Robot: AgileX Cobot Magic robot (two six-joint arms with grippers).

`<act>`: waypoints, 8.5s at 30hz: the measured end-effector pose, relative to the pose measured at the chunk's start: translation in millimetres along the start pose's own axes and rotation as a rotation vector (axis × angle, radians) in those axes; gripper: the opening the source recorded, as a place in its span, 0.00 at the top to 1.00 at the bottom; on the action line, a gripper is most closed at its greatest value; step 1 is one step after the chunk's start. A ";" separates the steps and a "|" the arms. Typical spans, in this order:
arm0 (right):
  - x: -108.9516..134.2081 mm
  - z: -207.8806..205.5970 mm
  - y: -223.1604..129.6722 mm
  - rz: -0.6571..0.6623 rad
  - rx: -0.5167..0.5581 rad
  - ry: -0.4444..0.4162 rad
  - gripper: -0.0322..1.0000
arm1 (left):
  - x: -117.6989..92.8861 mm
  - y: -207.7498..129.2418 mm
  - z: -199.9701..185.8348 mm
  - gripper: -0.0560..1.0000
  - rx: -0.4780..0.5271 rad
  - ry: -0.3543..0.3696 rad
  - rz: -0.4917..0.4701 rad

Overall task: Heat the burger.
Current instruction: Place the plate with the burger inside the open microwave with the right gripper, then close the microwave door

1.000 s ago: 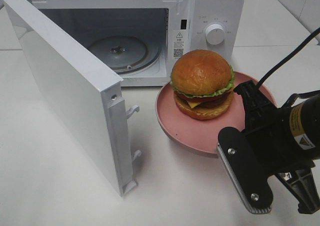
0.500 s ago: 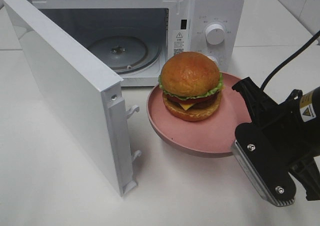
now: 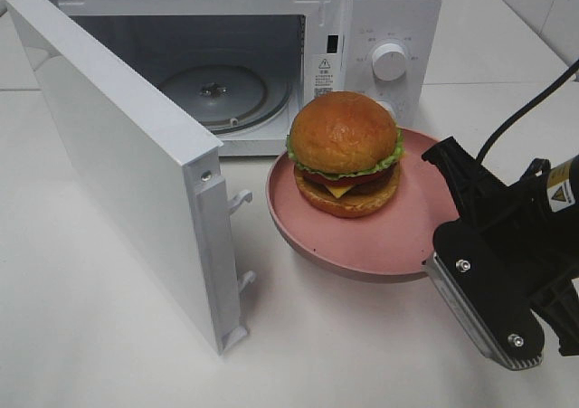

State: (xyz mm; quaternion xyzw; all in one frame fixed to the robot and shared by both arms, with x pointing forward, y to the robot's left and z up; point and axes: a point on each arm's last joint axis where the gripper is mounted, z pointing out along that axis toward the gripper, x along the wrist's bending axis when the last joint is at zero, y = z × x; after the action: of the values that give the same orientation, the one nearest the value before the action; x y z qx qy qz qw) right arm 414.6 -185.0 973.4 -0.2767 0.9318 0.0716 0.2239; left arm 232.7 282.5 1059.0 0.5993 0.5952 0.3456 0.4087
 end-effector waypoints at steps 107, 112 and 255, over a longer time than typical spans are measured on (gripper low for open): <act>-203.7 127.3 42.3 0.070 -0.023 0.031 0.93 | 0.0 0.0 0.0 0.01 0.000 0.000 0.000; -212.0 135.1 42.2 0.088 -0.012 0.022 0.93 | 0.0 0.0 0.0 0.01 0.000 0.000 0.000; -35.0 -48.6 9.1 0.981 -0.058 -0.173 0.25 | 0.9 -0.1 0.0 0.01 0.001 0.010 0.005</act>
State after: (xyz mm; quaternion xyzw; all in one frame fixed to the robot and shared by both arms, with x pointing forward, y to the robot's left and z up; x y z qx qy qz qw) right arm 417.4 -173.0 1032.6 0.1952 0.9278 0.2171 0.2323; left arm 232.7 283.3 1058.8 0.5995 0.5958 0.3492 0.4046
